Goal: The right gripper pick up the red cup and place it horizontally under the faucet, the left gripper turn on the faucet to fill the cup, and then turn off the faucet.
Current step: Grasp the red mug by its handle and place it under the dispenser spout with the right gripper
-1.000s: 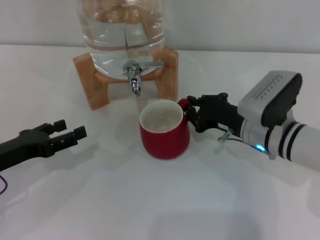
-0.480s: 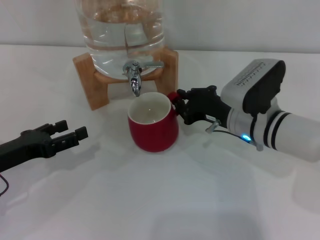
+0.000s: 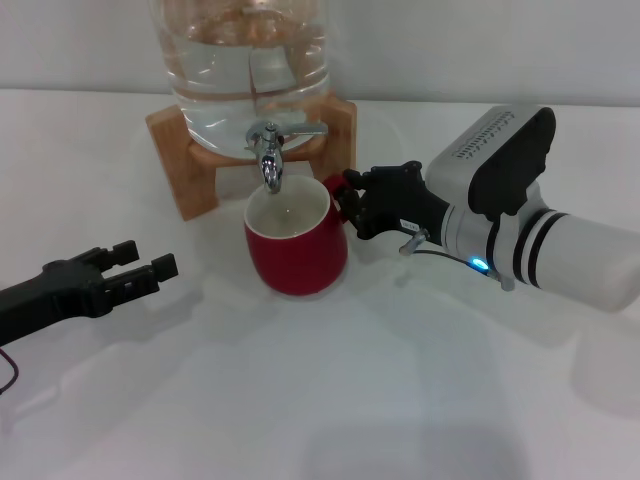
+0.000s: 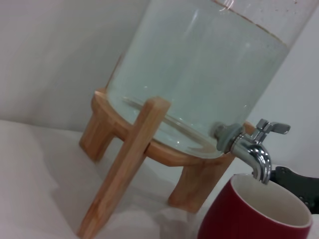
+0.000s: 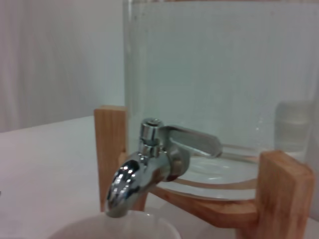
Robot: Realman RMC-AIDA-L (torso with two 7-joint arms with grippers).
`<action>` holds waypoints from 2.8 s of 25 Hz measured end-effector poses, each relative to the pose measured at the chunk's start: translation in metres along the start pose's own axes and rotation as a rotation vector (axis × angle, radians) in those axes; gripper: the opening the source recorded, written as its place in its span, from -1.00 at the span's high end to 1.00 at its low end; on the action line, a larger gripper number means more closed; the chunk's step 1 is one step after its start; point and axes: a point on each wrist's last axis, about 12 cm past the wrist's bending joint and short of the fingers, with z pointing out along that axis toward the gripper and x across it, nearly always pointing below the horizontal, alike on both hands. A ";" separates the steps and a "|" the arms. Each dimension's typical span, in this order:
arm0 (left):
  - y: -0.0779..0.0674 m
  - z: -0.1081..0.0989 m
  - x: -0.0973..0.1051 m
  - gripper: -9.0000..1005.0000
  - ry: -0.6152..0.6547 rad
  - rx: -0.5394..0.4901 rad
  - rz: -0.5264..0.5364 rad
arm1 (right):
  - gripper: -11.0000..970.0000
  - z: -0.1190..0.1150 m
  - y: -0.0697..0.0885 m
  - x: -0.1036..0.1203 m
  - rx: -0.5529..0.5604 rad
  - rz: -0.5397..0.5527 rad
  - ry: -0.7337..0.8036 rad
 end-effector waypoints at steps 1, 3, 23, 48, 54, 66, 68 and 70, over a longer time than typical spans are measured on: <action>0.000 0.000 0.000 -0.77 -0.002 0.003 0.000 | 0.64 0.000 -0.001 0.000 0.004 -0.001 0.000; -0.001 0.000 0.000 -0.77 -0.004 0.005 -0.001 | 0.64 -0.001 -0.002 0.002 0.010 -0.003 0.002; -0.001 -0.003 -0.003 -0.77 -0.006 0.003 0.002 | 0.67 0.000 0.002 0.008 0.003 -0.028 0.043; -0.001 -0.004 -0.003 -0.77 -0.008 0.000 -0.001 | 0.70 0.009 0.006 0.000 0.004 -0.008 0.058; -0.001 -0.004 -0.003 -0.77 -0.009 0.000 -0.003 | 0.70 0.010 0.008 -0.001 -0.005 -0.017 0.057; 0.000 -0.003 -0.003 -0.77 -0.009 0.000 -0.006 | 0.70 0.012 0.011 -0.004 -0.026 -0.086 0.058; 0.000 -0.003 -0.003 -0.77 -0.009 0.001 -0.007 | 0.70 0.012 0.011 -0.003 -0.030 -0.099 0.058; 0.000 -0.003 -0.003 -0.77 -0.009 0.001 -0.007 | 0.71 0.012 0.011 -0.002 -0.030 -0.101 0.058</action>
